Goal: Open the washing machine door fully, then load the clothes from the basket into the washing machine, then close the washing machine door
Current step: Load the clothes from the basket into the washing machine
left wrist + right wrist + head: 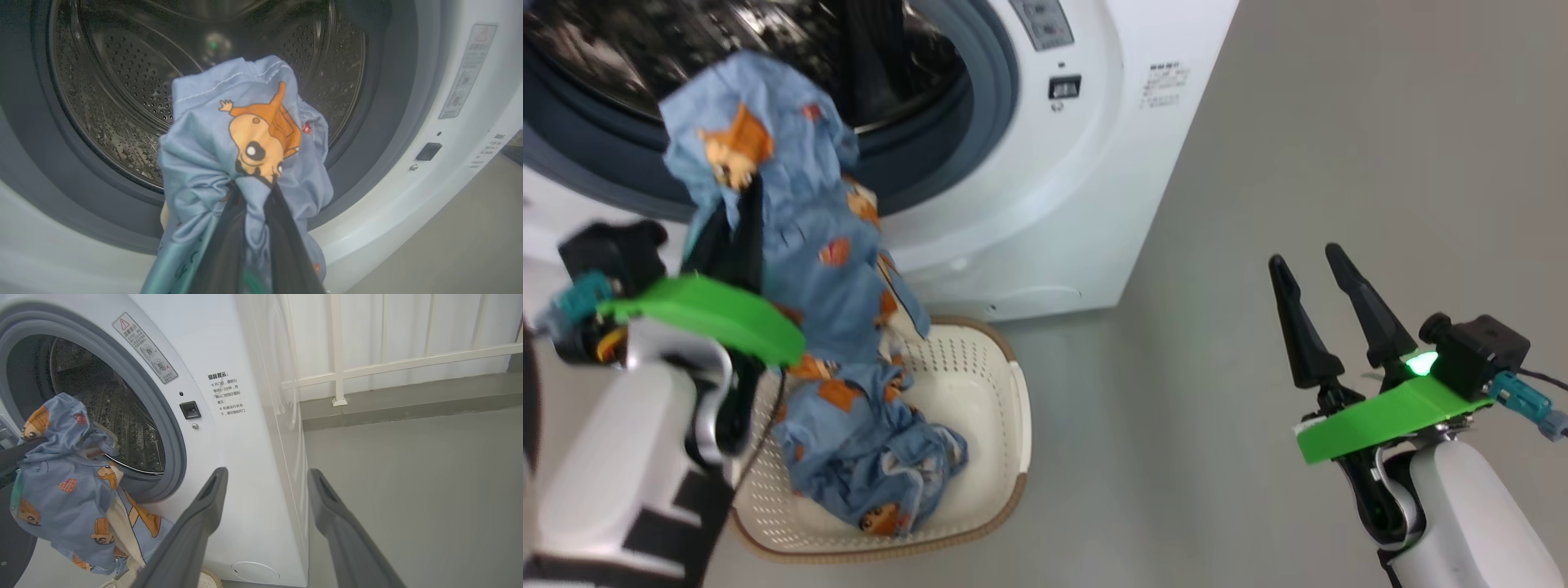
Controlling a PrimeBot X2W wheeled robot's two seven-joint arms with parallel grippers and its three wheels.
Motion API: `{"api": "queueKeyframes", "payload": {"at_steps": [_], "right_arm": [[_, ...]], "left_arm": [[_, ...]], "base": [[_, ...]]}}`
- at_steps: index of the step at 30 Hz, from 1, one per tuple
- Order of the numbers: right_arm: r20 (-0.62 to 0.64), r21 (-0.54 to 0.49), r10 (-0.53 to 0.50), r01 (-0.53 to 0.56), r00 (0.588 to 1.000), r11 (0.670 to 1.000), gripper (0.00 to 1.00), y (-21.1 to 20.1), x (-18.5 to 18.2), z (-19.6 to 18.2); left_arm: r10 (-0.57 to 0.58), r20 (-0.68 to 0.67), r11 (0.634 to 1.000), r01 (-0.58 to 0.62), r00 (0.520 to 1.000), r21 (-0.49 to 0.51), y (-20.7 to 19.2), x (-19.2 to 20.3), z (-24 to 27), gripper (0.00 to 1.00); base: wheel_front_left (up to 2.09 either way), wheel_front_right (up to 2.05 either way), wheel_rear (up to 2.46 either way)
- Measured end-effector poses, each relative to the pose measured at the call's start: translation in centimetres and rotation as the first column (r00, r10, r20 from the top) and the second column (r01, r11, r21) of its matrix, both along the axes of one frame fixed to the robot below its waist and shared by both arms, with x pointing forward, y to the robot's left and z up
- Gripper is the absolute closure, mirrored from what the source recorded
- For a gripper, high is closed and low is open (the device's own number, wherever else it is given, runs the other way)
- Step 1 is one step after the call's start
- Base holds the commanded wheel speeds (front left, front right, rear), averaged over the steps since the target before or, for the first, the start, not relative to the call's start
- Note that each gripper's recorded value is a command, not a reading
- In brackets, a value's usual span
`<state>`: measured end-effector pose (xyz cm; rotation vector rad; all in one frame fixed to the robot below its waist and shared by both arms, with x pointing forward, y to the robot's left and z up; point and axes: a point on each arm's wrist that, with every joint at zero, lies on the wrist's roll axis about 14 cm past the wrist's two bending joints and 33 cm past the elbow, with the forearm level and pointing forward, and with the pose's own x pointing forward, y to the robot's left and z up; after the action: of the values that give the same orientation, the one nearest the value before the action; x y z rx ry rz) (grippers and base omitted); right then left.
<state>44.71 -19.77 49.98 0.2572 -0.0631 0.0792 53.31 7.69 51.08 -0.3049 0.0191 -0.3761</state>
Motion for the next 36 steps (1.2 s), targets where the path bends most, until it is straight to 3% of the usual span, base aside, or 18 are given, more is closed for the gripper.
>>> {"api": "queueKeyframes", "payload": {"at_steps": [17, 27, 32, 35, 36], "right_arm": [[-0.114, 0.001, -0.041, 0.041, 0.993, 0.999, 0.0, -0.7, 2.9, -5.7], [-0.184, -0.019, -0.079, 0.077, 0.98, 0.997, 0.0, -1.9, 2.8, -8.6], [-0.209, -0.033, -0.11, 0.105, 0.972, 0.994, 0.0, -2.8, 2.5, -9.5], [-0.21, -0.038, -0.122, 0.116, 0.97, 0.993, 0.0, -3.2, 2.6, -9.6], [-0.211, -0.039, -0.125, 0.119, 0.97, 0.992, 0.0, -3.2, 2.5, -9.6]], "left_arm": [[-0.018, -0.082, 0.998, 0.023, 0.996, 0.05, -3.0, 12.0, -6.0, 1.0], [-0.012, -0.051, 0.998, 0.015, 0.999, 0.059, -4.5, 17.5, -7.1, 1.0], [0.02, 0.04, 1.0, -0.019, 0.999, -0.012, -5.0, 20.0, -4.4, 1.0], [0.037, 0.017, 0.999, -0.036, 0.999, -0.029, -5.1, 20.4, -5.5, 1.0], [0.039, -0.006, 0.999, -0.039, 0.999, -0.026, -5.2, 20.3, -6.3, 0.65]], "base": [[0.0, 0.0, 0.0], [0.0, 0.0, 0.0], [0.0, 0.0, 0.0], [0.0, 0.0, 0.0], [0.0, 0.0, 0.0]]}}
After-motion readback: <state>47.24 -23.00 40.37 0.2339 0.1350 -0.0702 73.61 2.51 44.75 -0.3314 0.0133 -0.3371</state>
